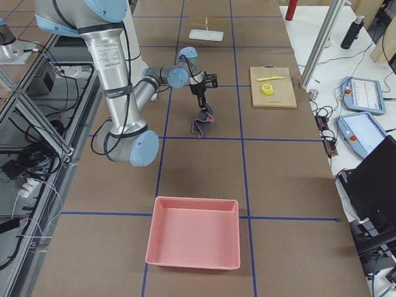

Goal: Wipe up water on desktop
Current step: 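Drag the towel farther from the robot toward the cutting board, then carry the towel to the pink bin and open the right gripper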

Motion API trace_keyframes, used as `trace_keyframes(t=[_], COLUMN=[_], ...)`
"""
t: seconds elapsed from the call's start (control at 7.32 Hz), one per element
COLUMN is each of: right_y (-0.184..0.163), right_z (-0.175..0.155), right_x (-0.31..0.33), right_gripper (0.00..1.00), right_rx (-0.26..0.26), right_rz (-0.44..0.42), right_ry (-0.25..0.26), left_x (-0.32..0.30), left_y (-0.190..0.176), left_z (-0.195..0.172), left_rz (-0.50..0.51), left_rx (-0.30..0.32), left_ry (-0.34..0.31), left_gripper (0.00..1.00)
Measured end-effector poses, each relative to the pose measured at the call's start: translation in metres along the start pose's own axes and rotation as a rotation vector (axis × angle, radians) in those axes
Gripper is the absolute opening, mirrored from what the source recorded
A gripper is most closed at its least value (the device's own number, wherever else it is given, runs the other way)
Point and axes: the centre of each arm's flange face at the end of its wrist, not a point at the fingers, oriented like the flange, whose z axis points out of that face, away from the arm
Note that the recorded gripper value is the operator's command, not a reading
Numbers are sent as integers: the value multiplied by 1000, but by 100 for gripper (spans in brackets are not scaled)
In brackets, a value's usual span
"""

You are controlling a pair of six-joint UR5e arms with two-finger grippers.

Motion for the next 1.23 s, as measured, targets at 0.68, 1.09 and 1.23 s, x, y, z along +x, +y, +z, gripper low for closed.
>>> trace_keyframes(t=[0.68, 1.09, 1.23], right_y=[-60, -121, -140], right_z=[-120, -140, -144], right_x=[-13, 102, 152], right_gripper=[0, 0, 0], right_rx=[0, -29, -46], right_rz=[123, -1, -47], right_ry=[-241, -164, -131], left_x=[-2, -3, -3], left_y=[3, 4, 4], left_z=[3, 4, 4], left_rz=[-4, -1, -1], left_rx=[-6, -8, -8], left_ry=[0, 1, 1], left_gripper=[99, 99, 99])
